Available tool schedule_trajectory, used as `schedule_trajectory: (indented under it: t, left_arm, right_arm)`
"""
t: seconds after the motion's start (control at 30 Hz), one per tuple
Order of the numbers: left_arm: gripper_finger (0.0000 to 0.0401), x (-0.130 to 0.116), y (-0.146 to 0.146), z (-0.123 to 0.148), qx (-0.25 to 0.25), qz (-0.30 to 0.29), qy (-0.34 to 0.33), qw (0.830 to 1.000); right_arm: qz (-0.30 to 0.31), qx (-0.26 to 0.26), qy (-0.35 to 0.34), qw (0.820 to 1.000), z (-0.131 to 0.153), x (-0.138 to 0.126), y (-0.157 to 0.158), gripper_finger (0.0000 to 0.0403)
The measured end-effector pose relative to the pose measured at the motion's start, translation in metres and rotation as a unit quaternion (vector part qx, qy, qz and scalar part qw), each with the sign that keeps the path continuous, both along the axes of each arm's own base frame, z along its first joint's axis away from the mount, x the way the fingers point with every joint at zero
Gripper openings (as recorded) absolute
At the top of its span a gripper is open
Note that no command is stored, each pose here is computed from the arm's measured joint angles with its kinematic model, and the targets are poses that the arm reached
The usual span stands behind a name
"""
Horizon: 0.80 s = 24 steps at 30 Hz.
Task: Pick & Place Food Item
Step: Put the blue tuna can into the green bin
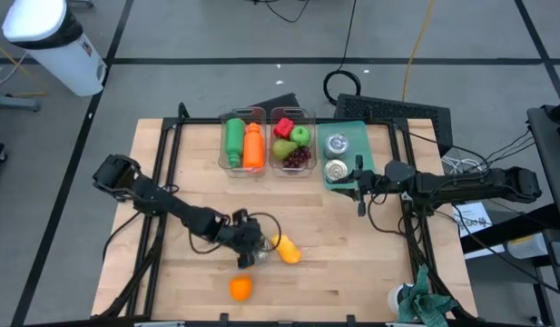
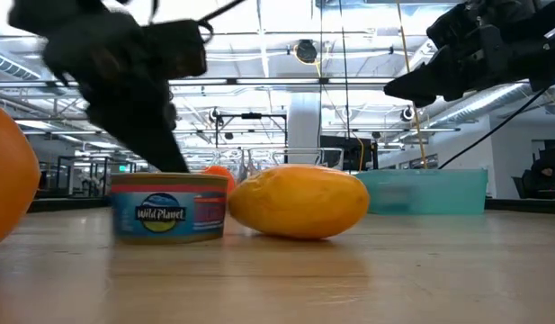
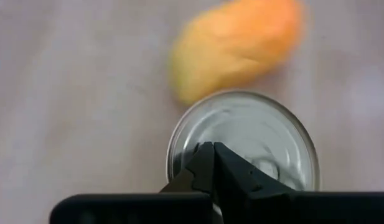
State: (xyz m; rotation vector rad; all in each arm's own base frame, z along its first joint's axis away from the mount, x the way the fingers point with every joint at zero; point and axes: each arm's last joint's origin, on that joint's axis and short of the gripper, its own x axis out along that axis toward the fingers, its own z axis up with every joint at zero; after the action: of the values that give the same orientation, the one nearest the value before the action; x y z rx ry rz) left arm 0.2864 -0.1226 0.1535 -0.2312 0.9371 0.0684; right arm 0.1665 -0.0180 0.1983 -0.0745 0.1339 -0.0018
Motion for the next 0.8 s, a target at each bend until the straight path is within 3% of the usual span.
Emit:
schedule_trajectory:
  t: [0.37, 0.5, 0.63, 0.8]
  left_arm:
    - [0.0012, 0.025, 0.076, 0.002, 0.098, 0.041, -0.022, 0.994]
    - [0.0005, 0.04, 0.099, 0.007, 0.099, 0.038, -0.083, 0.991]
    - [0.0007, 0.051, 0.1, 0.013, 0.08, -0.024, -0.148, 0.985]
    - [0.0003, 0.041, 0.081, 0.033, 0.153, -0.018, -0.09, 0.984]
  right_arm:
    - [-0.01, 0.012, 0.0, 1.0, 0.0, 0.0, 0.0, 0.008]
    - [-0.009, 0.011, 0.0, 1.0, 0.0, 0.0, 0.0, 0.0079]
    - [-0.01, 0.012, 0.0, 1.0, 0.0, 0.0, 0.0, 0.0079]
    - [-0.01, 0.012, 0.002, 1.0, 0.0, 0.0, 0.0, 0.008]
